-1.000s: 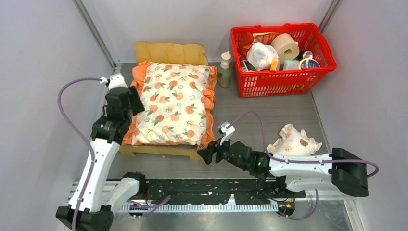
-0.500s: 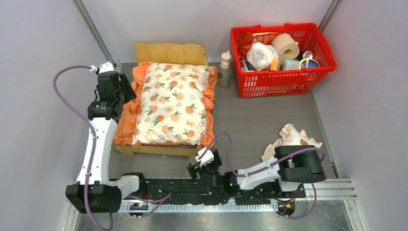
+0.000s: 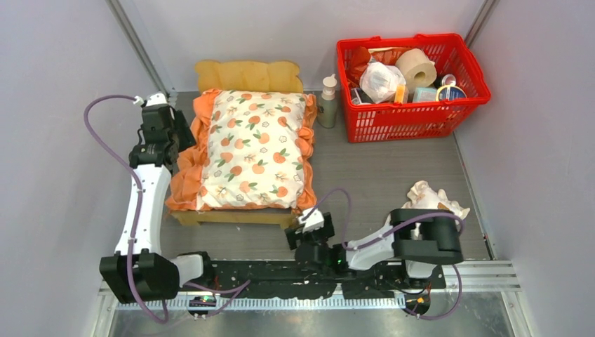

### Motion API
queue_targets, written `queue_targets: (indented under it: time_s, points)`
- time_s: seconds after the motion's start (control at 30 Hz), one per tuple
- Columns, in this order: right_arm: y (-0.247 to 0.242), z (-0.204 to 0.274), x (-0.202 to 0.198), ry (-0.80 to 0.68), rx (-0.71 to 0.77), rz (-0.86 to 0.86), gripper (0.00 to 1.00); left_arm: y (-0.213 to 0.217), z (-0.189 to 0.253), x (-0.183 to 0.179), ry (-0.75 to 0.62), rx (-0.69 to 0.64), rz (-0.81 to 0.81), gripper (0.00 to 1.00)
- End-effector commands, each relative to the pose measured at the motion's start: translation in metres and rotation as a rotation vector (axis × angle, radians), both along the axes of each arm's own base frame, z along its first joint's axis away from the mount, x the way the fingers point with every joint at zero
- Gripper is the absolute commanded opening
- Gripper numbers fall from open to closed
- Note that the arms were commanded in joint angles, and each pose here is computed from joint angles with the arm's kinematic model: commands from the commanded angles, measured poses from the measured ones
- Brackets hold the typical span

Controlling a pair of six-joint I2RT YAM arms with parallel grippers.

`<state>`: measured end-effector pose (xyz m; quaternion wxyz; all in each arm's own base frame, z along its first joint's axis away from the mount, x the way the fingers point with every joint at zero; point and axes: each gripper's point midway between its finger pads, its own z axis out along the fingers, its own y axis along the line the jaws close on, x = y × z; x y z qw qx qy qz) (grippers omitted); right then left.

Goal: Set up the pet bed
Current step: Adjust the bed frame at the center of the board.

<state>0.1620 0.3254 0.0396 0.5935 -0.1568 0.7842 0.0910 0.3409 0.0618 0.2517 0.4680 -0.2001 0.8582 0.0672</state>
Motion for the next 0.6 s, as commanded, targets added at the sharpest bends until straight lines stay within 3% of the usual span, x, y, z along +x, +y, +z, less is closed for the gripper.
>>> queue_targets:
  time_s: [0.0,0.2,0.57]
  points:
    - [-0.037,0.016,0.027,0.039,0.162,-0.123,0.99,0.0,0.003,0.016,-0.005,0.015,-0.062,0.64]
    - [-0.038,0.019,0.028,0.077,0.191,-0.078,1.0,-0.005,-0.025,0.041,0.073,-0.18,-0.202,0.61]
    - [-0.037,0.032,0.021,0.091,0.279,-0.021,0.98,-0.004,-0.09,0.077,0.241,-0.309,-0.275,0.57]
